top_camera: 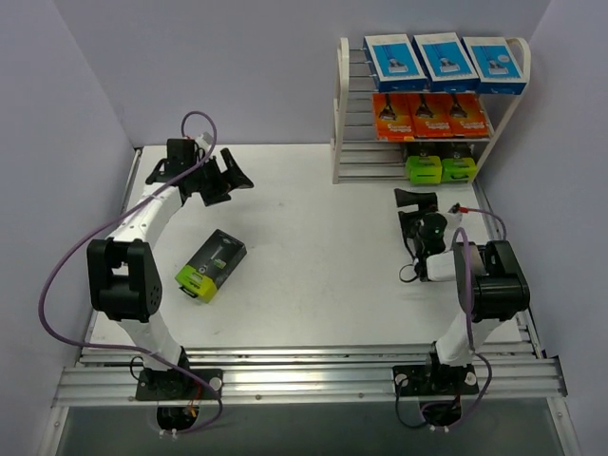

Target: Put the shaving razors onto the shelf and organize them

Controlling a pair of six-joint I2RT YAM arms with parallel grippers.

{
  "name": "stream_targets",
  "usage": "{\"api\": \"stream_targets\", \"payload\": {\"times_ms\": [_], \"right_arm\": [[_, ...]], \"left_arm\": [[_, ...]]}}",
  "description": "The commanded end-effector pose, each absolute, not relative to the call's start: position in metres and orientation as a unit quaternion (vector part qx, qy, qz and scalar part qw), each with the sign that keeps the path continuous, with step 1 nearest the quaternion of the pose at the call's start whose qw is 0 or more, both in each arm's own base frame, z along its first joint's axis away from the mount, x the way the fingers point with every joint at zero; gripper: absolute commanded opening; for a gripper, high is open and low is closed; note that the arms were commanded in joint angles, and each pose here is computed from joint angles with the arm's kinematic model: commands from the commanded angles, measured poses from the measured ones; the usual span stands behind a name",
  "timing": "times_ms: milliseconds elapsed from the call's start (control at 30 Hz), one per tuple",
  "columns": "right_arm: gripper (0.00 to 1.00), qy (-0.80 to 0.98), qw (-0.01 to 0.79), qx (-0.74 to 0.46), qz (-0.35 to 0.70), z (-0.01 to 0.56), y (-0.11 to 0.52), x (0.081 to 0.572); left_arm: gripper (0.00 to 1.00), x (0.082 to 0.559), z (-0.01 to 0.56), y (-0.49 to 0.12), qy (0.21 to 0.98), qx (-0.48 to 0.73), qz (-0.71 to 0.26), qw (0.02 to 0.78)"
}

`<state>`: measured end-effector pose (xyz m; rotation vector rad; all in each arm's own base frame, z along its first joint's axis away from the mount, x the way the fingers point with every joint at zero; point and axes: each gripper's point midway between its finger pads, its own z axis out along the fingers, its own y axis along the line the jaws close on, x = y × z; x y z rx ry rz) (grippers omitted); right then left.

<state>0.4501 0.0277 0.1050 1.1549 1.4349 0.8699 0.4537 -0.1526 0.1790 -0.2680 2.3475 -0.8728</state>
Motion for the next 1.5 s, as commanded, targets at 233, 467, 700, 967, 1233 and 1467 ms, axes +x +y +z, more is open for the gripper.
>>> {"api": "stream_targets", "payload": {"times_ms": [233,467,700,967,1233,1467], "right_arm": [[0.82,0.765,0.441,0.167,0.438,0.126,0.290,0.369],[0.82,0.790,0.350,0.042,0.501,0.134,0.424,0.305],[0.77,0.803,0.285,0.012,0.523,0.097,0.483,0.267],[0.75,0.814,0.260,0.004,0.519,0.075,0.503,0.249],[0.75,0.800,0.248,0.018,0.546,0.067,0.505,0.245],[0.75,0.783,0.247,0.030,0.570,0.072,0.507,0.244]], "left_arm": [[0.94,0.469,0.218,-0.020,0.875,-0.201,-0.159,0.411],[0.95,0.463,0.206,0.035,0.900,-0.190,-0.044,0.389],[0.98,0.466,0.182,0.031,0.914,-0.187,-0.049,0.358],[0.94,0.440,0.149,0.021,0.918,-0.220,-0.088,0.319],[0.75,0.397,0.098,-0.008,0.908,-0.293,-0.161,0.251],[0.72,0.366,0.068,-0.024,0.896,-0.342,-0.179,0.222]]}}
